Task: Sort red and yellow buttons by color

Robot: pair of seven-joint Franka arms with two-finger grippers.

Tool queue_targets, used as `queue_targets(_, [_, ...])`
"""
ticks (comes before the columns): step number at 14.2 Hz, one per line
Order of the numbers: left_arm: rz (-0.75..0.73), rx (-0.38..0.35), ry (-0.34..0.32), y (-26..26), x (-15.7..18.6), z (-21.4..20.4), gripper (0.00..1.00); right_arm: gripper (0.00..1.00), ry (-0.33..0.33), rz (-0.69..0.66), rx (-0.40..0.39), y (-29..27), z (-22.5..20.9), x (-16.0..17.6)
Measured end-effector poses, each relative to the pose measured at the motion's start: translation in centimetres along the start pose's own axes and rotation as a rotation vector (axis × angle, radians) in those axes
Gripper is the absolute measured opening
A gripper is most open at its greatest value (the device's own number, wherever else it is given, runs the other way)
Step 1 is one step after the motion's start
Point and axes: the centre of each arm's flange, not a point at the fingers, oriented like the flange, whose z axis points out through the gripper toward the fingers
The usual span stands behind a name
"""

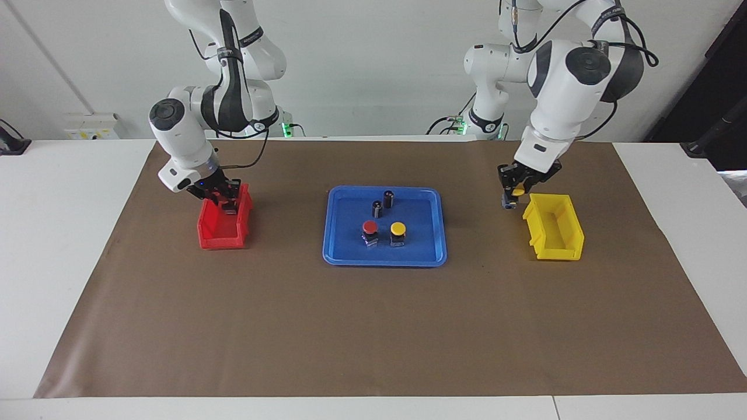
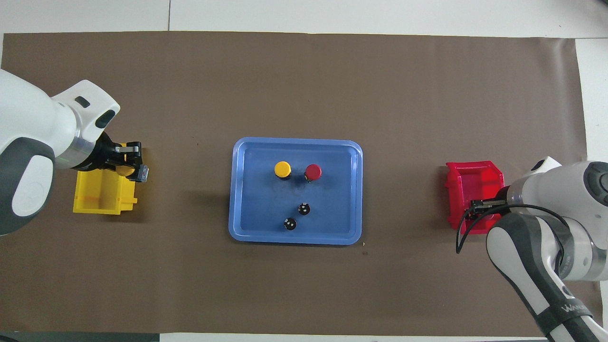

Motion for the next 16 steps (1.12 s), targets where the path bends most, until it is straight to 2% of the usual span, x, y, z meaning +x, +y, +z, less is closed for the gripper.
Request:
queue_targets(1, [0.014, -0.002, -0.006, -2.2, 0.4, 0.3, 0.41, 0.45, -0.001, 0.000, 0.000, 0.0, 0.0, 0.0])
queue_targets(2, [0.028, -0.004, -0.010, -4.3, 0.7, 0.5, 0.41, 0.52, -0.001, 0.000, 0.000, 0.0, 0.0, 0.0])
queue_targets(3, [0.038, -0.006, -0.012, -6.1, 1.0, 0.7, 0.41, 0.63, -0.001, -0.001, 0.000, 0.0, 0.0, 0.0])
queue_targets(4, [0.041, -0.009, -0.010, -7.8, 1.1, 1.0, 0.41, 0.65, 0.000, -0.001, 0.000, 0.0, 0.0, 0.0])
queue_targets(7, [0.021, -0.013, 0.013, -10.7, 1.2, 3.7, 0.41, 0.65, 0.003, -0.002, 0.000, 0.0, -0.2, 0.0])
queue_targets(10, [0.013, -0.014, -0.009, -11.1, 0.4, 7.1, 0.41, 0.65, 0.005, -0.004, -0.001, 0.0, -2.1, 0.7])
queue_targets(13, [-0.003, -0.015, -0.022, -11.9, -0.2, 9.1, 0.41, 0.65, 0.026, -0.026, -0.003, -1.2, -7.1, 2.2])
queue_targets(16, [-0.012, -0.016, -0.019, -12.3, -0.7, 10.9, 0.41, 0.65, 0.084, -0.001, 0.008, -8.1, -13.5, 4.1])
